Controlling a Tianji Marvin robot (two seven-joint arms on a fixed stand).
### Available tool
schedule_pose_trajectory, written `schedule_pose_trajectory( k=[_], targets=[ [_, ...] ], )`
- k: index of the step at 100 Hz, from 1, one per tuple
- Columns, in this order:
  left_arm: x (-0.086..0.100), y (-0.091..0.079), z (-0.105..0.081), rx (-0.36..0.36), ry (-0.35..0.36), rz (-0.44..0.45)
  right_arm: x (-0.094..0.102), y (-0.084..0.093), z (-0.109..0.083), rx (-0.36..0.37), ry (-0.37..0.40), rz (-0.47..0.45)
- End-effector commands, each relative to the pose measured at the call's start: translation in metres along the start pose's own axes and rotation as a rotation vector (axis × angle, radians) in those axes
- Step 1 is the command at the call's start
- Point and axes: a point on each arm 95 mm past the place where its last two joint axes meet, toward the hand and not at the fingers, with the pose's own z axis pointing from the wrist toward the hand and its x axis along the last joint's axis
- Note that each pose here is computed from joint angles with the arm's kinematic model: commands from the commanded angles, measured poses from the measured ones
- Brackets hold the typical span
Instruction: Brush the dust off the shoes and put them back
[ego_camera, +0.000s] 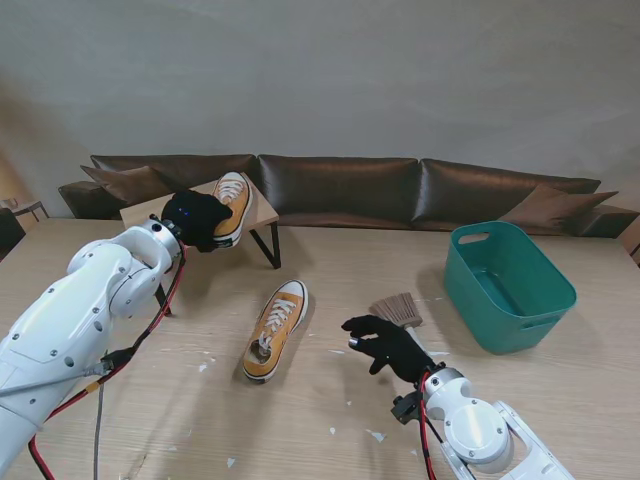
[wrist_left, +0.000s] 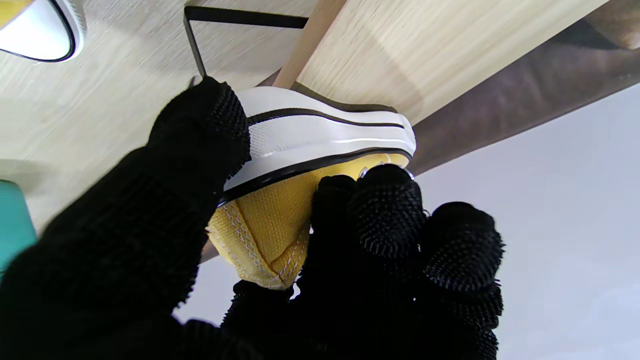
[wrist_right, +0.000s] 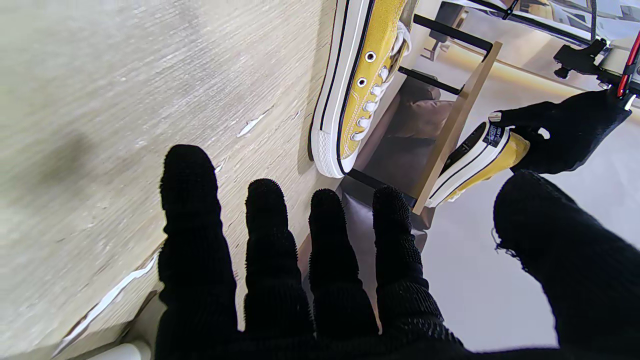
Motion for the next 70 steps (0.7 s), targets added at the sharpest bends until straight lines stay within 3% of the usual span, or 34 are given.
schedule_pose_trajectory(
  k=[1,41,70],
  targets=[
    [-0.001,-0.015,0.001,0.031,0.008,0.010,-0.001,-0.005,-0.001,0.021,-0.003,0.005],
    [0.016,-0.048,-0.002,0.139,0.100,0.013,-0.001,-0.006,0.000,0.023,-0.003,0.006],
    [0.051,-0.064,0.001,0.210,0.216,-0.049,0.008,0.004,-0.002,-0.038,0.022,0.007]
  ],
)
